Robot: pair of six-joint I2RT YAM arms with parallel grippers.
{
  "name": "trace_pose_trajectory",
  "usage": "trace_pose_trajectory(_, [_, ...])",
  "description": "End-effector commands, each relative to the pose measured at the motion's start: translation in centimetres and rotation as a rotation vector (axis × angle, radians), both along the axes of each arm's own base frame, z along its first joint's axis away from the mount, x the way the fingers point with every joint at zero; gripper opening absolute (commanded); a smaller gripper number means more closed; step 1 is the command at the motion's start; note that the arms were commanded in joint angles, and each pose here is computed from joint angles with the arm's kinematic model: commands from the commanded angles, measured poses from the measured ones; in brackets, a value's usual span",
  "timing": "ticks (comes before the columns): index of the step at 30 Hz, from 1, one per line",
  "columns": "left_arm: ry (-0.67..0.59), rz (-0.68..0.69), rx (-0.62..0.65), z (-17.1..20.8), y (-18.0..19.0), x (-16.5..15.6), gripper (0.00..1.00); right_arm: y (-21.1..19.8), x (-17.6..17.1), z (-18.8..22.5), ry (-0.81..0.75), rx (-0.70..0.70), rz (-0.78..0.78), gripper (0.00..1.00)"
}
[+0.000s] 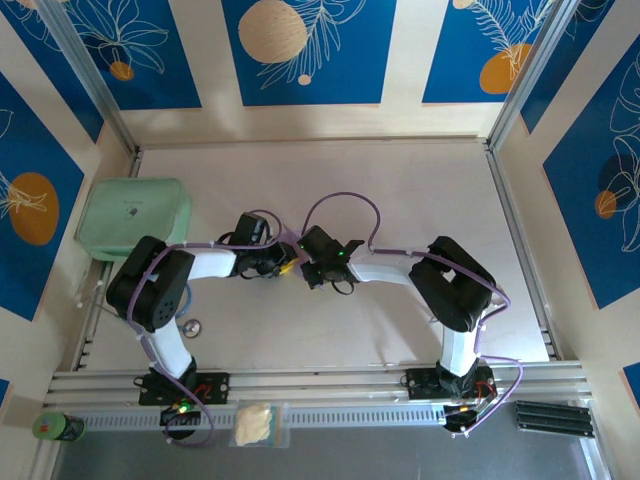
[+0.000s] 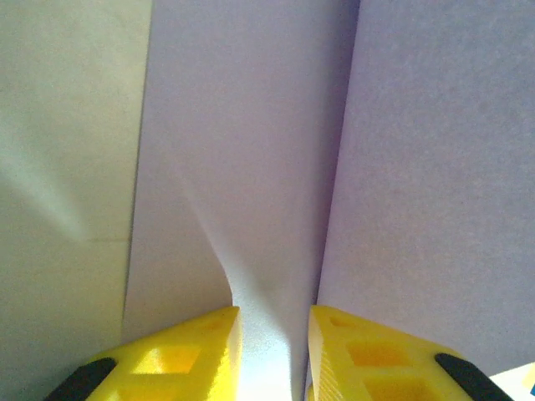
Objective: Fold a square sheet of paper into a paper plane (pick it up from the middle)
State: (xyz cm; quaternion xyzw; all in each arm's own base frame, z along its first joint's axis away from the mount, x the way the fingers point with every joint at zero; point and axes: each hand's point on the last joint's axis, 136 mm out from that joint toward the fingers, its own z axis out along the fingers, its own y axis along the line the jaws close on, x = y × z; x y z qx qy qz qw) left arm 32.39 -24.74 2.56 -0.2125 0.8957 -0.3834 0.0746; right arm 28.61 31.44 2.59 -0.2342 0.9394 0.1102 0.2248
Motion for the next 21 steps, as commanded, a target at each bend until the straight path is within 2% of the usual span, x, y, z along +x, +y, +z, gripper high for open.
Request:
trace_pose_trajectory(1, [0.083, -0.022, 0.043, -1.9, 0.4, -2.0, 0.29, 0.9, 0.1, 0.4, 0.009, 0.029, 0.023, 0.09])
trace_pose_trajectory(13, [0.021, -0.014, 0.075, 0.5, 1.2, -1.8, 0.29, 1.5, -0.7, 0.6, 0.147, 0.203, 0.086, 0.05])
trace_pose_trajectory(21, [-0.037, -0.025, 0.028, 1.6, 0.7, -1.8, 0.29, 1.6, -1.2, 0.3, 0.293, 0.335, 0.126, 0.05])
